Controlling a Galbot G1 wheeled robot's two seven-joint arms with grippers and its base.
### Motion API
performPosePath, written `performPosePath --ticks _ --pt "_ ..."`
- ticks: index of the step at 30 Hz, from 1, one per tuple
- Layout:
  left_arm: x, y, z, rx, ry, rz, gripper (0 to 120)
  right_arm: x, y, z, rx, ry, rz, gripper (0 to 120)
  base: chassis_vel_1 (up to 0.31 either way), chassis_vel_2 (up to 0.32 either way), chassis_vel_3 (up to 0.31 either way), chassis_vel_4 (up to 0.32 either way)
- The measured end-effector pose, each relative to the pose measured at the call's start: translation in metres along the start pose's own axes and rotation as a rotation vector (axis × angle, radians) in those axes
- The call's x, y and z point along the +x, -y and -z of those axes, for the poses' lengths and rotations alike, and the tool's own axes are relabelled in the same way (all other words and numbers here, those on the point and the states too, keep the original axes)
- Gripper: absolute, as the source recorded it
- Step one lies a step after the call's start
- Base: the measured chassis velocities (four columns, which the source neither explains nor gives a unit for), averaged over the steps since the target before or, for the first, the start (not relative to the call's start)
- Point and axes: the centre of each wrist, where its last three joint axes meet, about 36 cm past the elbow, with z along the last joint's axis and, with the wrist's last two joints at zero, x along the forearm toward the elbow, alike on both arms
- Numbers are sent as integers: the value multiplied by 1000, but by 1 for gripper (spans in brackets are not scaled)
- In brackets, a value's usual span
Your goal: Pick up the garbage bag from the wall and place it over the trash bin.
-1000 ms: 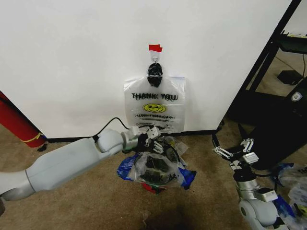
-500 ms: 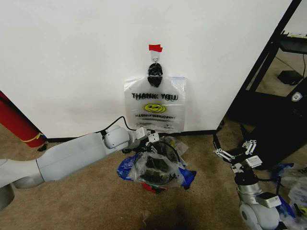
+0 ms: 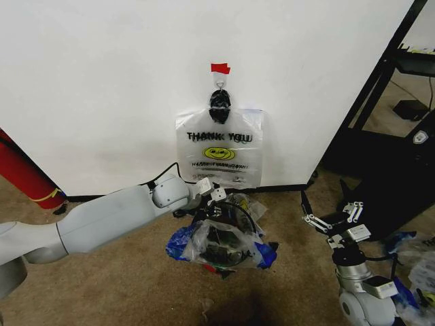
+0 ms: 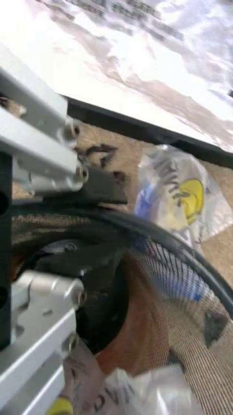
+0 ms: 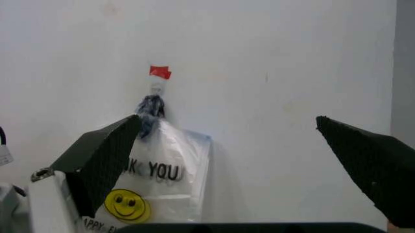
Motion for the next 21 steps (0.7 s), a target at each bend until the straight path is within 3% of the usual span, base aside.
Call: performPosePath --ticks 5,7,11,12,13,16,19,20,21 --pt "0 5 3 40 -68 70 6 -1 -1 -1 -3 1 4 100 0 0 0 0" --pt "0 5 2 47 -72 77 4 -1 -1 -1 -4 1 4 100 0 0 0 0" --pt "14 1 -7 149 -50 138 2 -3 -2 -1 -16 0 -4 100 0 0 0 0" --pt "28 -3 -11 218 -16 168 2 -5 -2 -2 -34 -6 -20 100 0 0 0 0" --pt "28 -3 -11 218 -16 168 2 -5 -2 -2 -34 -6 -20 100 0 0 0 0" --pt "54 -3 -27 397 46 196 2 -9 -3 -2 -52 -11 -36 100 0 0 0 0" --pt "78 8 -59 617 71 238 2 -10 -4 -6 -57 -20 -31 100 0 0 0 0" --pt "78 8 -59 617 71 238 2 -10 -4 -6 -57 -20 -31 100 0 0 0 0" --pt "86 10 -71 690 74 267 1 -10 -5 -7 -61 -26 -28 100 0 0 0 0"
